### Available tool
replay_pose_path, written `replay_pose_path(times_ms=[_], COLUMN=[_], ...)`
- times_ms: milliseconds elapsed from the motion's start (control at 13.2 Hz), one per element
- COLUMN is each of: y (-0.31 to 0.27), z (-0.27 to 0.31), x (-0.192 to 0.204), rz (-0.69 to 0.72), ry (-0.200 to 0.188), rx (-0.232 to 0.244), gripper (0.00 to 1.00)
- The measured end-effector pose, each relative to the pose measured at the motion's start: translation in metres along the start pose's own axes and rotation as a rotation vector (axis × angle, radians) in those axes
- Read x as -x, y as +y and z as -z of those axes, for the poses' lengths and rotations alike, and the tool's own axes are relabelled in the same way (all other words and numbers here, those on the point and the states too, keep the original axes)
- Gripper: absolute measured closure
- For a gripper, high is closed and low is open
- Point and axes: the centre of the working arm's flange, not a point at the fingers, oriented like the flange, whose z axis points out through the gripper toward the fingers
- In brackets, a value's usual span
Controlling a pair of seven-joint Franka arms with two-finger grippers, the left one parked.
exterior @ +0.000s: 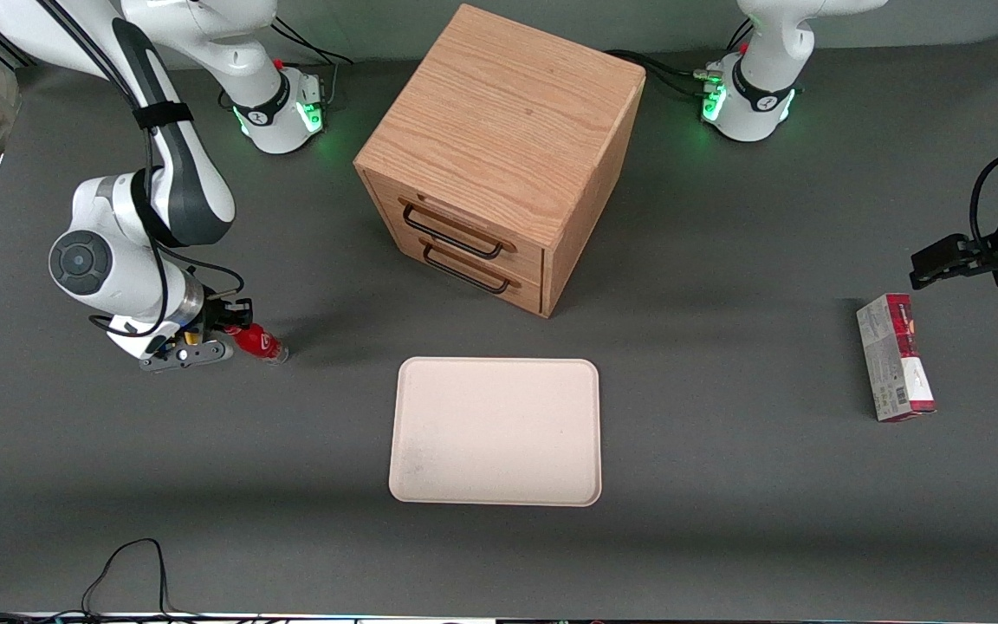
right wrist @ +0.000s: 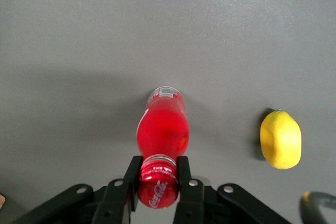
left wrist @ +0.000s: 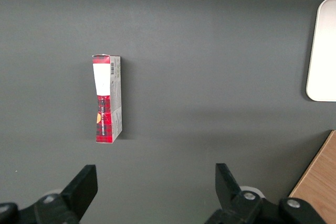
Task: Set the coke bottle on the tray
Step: 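Close the right gripper around the bottle's cap end and lift, then carry the held bottle with the right gripper onto the cream tray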
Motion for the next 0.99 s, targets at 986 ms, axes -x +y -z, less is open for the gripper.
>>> replay_pose_path(times_ms=[986], y=[0.0], z=[0.251], x=[-0.031], rz=[-0.047], ry=[-0.146], rx=[-0.065], gripper=[0.69])
